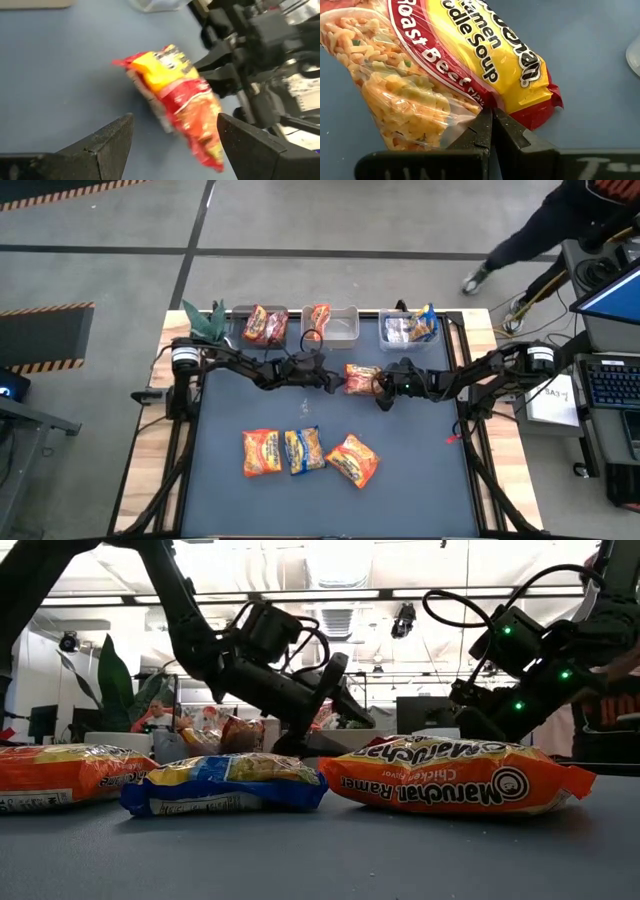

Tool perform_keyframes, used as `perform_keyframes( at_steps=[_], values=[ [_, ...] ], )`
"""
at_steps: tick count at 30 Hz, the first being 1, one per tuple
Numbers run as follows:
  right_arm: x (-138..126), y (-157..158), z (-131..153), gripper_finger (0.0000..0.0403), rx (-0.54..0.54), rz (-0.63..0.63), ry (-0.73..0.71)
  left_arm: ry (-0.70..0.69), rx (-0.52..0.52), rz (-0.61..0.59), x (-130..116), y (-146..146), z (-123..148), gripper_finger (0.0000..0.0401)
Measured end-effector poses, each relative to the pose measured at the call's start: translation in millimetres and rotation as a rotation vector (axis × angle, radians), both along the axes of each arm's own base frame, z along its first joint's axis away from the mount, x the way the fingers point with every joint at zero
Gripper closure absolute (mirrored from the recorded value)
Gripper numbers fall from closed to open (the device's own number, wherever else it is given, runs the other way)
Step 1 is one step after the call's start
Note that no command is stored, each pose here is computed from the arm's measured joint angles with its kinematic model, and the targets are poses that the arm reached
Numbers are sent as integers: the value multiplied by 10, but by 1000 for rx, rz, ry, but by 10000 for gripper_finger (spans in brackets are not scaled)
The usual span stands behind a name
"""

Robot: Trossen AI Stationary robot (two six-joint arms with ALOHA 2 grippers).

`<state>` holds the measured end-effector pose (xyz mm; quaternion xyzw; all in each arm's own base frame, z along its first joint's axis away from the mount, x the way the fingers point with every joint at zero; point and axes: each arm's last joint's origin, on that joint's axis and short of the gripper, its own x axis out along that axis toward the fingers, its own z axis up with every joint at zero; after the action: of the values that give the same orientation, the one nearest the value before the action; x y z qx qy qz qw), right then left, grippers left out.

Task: Sort Maruchan noodles
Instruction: Put the red noodle pack into the transparent black bin Put the blue noodle pack into the transparent white bin

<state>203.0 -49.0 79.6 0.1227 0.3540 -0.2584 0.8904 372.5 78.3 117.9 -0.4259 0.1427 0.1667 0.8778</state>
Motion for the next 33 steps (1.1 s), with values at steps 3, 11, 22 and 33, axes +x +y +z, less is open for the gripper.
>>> perform_keyframes(
  at_steps=[3,11,22,33],
  values=[
    [3,0,4,394,-1,1,-8,-44,-2,-25,29,6,-6,132],
    [10,-1,9,394,4,-2,-20,-44,-35,-117,326,45,-135,132],
    [17,-2,19,394,6,-7,-38,-50,-40,-160,441,70,-173,158],
    [36,-6,42,394,11,-20,-75,-35,-33,-165,434,68,-181,275]
  ],
)
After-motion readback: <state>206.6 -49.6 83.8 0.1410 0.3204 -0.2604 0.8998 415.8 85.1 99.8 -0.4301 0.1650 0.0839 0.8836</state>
